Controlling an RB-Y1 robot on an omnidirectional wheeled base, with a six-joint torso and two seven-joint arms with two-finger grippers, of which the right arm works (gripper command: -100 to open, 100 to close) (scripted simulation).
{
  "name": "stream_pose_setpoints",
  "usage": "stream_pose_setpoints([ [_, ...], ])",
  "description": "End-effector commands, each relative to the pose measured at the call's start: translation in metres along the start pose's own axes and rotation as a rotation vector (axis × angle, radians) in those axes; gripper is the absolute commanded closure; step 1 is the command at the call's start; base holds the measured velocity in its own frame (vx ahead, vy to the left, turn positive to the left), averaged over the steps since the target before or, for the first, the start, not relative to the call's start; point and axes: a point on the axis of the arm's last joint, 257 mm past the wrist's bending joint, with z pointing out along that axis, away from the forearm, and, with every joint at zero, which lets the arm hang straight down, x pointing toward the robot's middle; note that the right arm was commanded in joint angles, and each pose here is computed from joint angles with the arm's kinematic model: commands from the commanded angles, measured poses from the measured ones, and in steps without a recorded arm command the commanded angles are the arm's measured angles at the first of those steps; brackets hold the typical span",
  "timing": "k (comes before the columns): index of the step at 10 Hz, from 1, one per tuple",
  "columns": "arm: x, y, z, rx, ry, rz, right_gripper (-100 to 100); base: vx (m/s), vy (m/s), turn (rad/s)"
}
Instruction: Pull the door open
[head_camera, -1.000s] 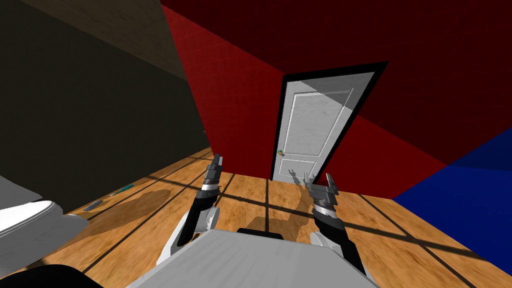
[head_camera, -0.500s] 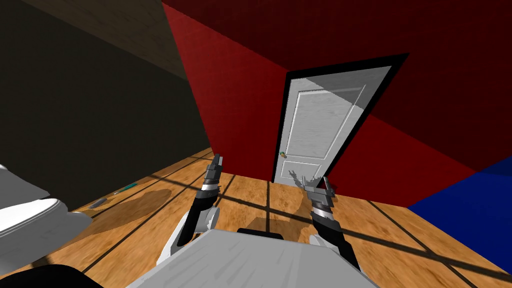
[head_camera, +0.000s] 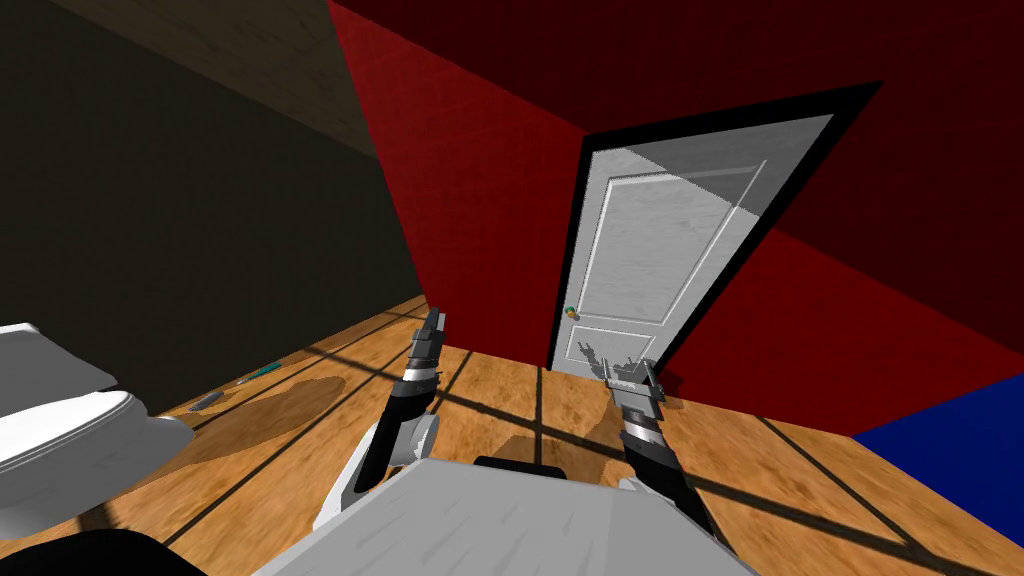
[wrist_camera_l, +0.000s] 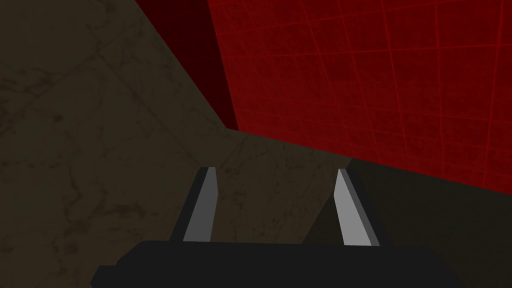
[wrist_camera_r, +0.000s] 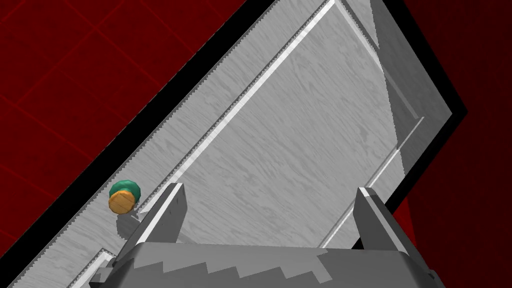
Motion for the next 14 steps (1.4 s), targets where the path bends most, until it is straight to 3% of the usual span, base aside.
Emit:
stream_pose_setpoints([
  [1,-0.009,-0.006,-0.0052,0.014,-0.017,0.046,-100,0.098,-0.006,0.065],
  [14,-0.087,-0.045,-0.0595,0.096,-0.185,0.360,-100,0.099,-0.010,0.061],
])
